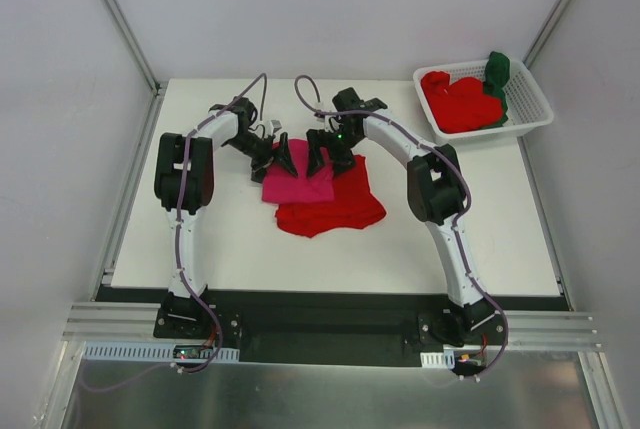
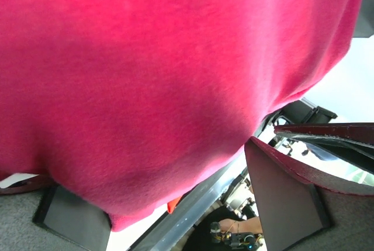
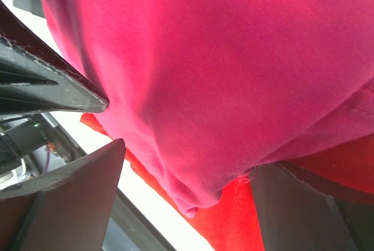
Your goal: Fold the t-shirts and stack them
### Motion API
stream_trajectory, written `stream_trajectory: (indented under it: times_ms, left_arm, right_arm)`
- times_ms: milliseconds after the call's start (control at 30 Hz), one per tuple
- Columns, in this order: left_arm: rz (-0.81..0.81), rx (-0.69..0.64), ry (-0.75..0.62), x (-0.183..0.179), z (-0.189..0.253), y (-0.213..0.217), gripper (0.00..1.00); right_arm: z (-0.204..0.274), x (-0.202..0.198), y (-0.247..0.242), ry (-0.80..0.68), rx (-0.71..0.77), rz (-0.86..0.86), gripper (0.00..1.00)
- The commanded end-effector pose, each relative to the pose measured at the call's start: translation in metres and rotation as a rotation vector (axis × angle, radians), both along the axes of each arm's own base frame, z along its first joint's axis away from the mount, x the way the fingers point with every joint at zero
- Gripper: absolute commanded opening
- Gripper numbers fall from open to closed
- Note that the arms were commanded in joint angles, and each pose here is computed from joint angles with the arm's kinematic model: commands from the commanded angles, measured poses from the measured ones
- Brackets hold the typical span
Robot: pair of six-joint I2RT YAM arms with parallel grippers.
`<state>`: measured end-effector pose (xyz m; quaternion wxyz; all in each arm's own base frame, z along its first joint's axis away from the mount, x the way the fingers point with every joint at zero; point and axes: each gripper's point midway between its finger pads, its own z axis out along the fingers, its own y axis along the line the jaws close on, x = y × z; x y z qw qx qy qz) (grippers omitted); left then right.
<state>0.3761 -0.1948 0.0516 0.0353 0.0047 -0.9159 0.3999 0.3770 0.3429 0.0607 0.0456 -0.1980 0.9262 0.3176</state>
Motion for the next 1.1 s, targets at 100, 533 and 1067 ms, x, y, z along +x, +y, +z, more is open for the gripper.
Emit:
stream_trajectory:
  times_ms: [100, 533, 1067]
  left_arm:
    - [-0.006, -0.065, -0.023, 0.003, 0.023, -0.006, 0.8]
    - [-0.022, -0.066, -0.027, -0.001, 0.025, -0.011, 0.8]
    - [-0.026, -0.071, -0.039, -0.006, 0.033, -0.011, 0.82]
  right_arm:
    - [0.027, -0.004, 0.02, 0.013, 0.112, 0.018, 0.86]
    - [0.046, -0.014, 0.02, -0.01, 0.107, 0.039, 0.83]
    - [0.061, -0.014, -0.001, -0.094, 0.003, 0.031, 0.84]
